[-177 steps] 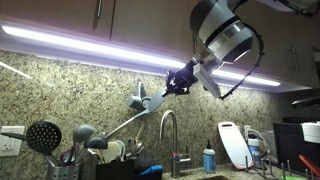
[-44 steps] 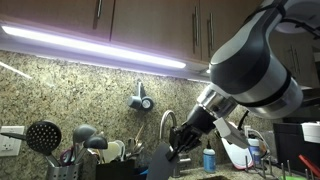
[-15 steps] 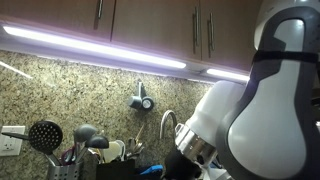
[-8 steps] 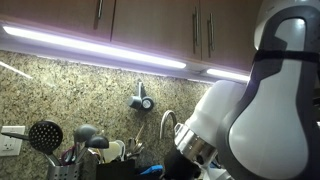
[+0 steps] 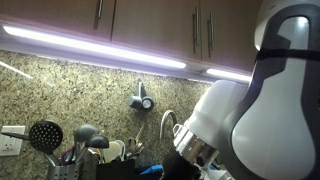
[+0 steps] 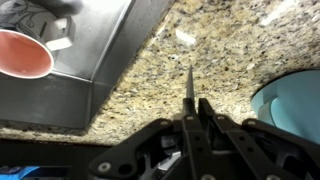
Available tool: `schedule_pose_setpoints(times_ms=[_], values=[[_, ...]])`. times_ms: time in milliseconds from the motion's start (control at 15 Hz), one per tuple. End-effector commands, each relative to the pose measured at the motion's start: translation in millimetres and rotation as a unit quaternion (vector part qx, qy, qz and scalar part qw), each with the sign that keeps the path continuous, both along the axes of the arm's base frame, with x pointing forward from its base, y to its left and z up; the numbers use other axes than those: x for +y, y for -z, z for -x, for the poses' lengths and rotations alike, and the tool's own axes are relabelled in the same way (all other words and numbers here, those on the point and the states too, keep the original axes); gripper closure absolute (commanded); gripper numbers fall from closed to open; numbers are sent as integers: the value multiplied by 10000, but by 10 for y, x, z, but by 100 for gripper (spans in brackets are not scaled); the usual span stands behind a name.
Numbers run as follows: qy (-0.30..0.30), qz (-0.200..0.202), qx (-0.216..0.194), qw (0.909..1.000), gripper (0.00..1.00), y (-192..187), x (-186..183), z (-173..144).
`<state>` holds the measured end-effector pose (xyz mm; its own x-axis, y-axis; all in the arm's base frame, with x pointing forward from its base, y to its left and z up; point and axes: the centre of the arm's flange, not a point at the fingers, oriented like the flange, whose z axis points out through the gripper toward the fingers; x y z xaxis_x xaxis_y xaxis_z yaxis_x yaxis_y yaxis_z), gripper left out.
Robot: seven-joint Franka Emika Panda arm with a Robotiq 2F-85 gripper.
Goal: Take the spatula out of the utensil holder and place it on the counter
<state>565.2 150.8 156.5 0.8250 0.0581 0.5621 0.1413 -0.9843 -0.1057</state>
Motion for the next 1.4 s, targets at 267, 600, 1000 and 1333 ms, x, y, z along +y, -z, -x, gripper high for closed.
schedule_pose_setpoints(times_ms=[267,600,1000,1333], values=[[64,19,226,9997,26,56,-40,-41],[41,22,188,9998,0,20,-64,-16],[36,88,-49,9999,0,-86,-77,64],[-437,39,-925,9948,0,-573,84,188]])
